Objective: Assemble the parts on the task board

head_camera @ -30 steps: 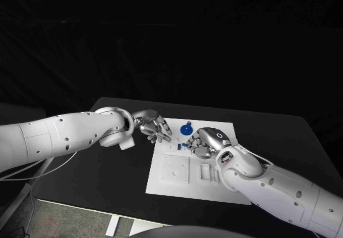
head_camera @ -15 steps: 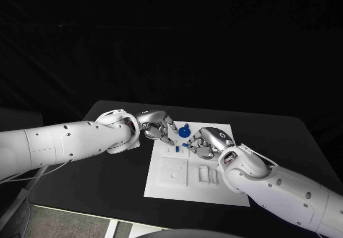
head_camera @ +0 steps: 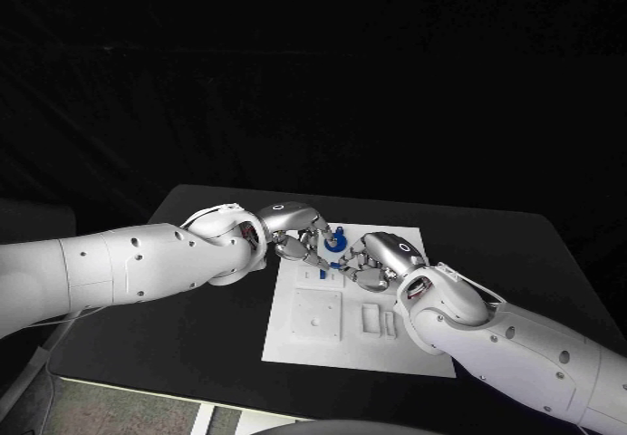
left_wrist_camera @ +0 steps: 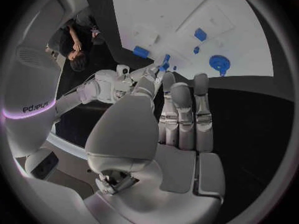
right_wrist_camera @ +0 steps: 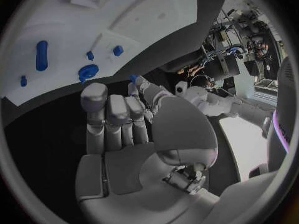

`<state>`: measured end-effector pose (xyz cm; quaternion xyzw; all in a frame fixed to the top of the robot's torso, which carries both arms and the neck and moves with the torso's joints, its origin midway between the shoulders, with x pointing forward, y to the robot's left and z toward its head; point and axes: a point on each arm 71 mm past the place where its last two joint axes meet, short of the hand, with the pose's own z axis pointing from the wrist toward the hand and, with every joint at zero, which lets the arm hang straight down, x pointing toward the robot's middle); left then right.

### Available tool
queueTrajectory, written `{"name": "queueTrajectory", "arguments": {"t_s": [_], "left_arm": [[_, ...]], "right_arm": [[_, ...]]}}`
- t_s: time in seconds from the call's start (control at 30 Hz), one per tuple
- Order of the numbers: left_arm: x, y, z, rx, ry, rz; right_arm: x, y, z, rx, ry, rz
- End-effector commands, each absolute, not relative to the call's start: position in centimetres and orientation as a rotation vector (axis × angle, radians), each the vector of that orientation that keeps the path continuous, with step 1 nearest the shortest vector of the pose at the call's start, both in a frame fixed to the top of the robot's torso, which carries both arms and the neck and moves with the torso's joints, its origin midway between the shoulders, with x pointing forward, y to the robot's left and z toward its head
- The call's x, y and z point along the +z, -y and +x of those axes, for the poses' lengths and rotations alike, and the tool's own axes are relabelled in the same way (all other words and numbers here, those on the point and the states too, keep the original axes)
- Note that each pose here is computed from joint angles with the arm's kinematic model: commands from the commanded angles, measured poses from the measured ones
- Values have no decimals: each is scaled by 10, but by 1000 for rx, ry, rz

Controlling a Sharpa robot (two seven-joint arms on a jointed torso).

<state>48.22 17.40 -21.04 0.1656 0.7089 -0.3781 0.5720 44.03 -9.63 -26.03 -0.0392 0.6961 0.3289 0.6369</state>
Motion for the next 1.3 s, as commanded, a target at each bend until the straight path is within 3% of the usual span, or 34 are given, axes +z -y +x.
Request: {"name": "queueTrajectory", "arguments": {"t_s": [0.03,1.3], "left_arm": [[-215,-170,481,-841,-1700,449],[-225,-160,482,-810,-1784,482]], "right_arm": [[-259,95,440,759,-1592,-97],[-256,92,436,772,-1590,-103]]}}
